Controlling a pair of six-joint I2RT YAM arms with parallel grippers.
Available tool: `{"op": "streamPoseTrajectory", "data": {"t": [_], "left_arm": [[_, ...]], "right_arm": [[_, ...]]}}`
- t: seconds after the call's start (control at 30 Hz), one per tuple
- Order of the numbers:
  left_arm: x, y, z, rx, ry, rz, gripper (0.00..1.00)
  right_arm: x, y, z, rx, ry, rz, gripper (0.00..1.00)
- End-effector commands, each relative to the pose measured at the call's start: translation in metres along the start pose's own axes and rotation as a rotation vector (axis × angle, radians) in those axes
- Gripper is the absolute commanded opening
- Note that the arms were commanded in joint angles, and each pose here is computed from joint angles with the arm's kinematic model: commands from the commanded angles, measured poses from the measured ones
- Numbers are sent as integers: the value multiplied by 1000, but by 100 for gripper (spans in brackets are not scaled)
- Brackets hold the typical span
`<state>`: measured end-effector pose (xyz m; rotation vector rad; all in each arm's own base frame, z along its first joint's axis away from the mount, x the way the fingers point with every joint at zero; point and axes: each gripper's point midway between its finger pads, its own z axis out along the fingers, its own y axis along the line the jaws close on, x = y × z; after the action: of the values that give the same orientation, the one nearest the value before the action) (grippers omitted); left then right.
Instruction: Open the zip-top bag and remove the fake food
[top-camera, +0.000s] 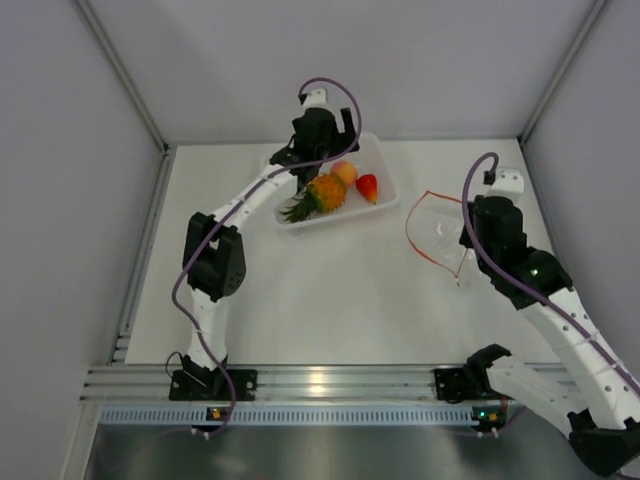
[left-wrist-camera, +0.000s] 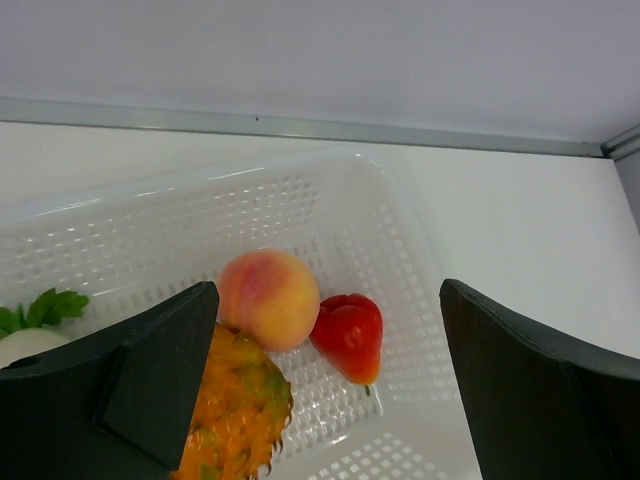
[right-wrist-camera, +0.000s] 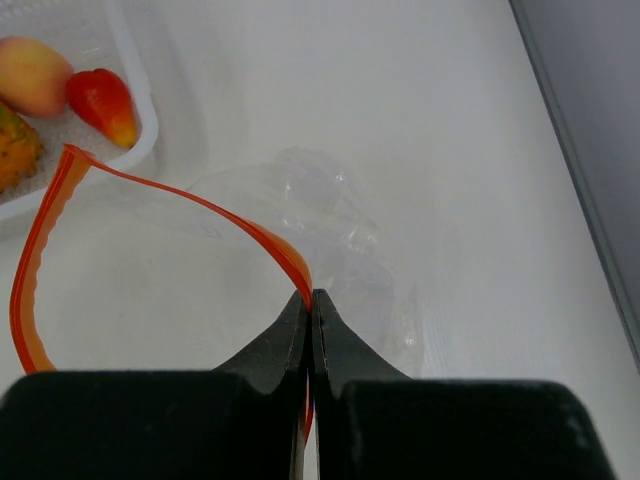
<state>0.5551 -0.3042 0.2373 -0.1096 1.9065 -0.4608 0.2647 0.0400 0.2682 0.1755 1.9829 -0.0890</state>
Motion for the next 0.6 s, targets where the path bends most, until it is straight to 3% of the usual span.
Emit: {"op": "streamPoseTrajectory", "data": {"t": [0.0,0.13,0.3,0.57], "left_arm": [[-74,-24,-67,87,-91,5,98],[-77,-13,-119,77,-45,11,98],[-43,29,-168,-35,71,47,98],[-12,114,-247,-297,155,101,98]], "right_arm": [[-37,-17,1,85,-78,-10,0],[-58,-43,10,277,-131,-51,0],[-84,-62,22,478,-145,-206,0],[-74,-65,80,645,-21,-442,0]]}}
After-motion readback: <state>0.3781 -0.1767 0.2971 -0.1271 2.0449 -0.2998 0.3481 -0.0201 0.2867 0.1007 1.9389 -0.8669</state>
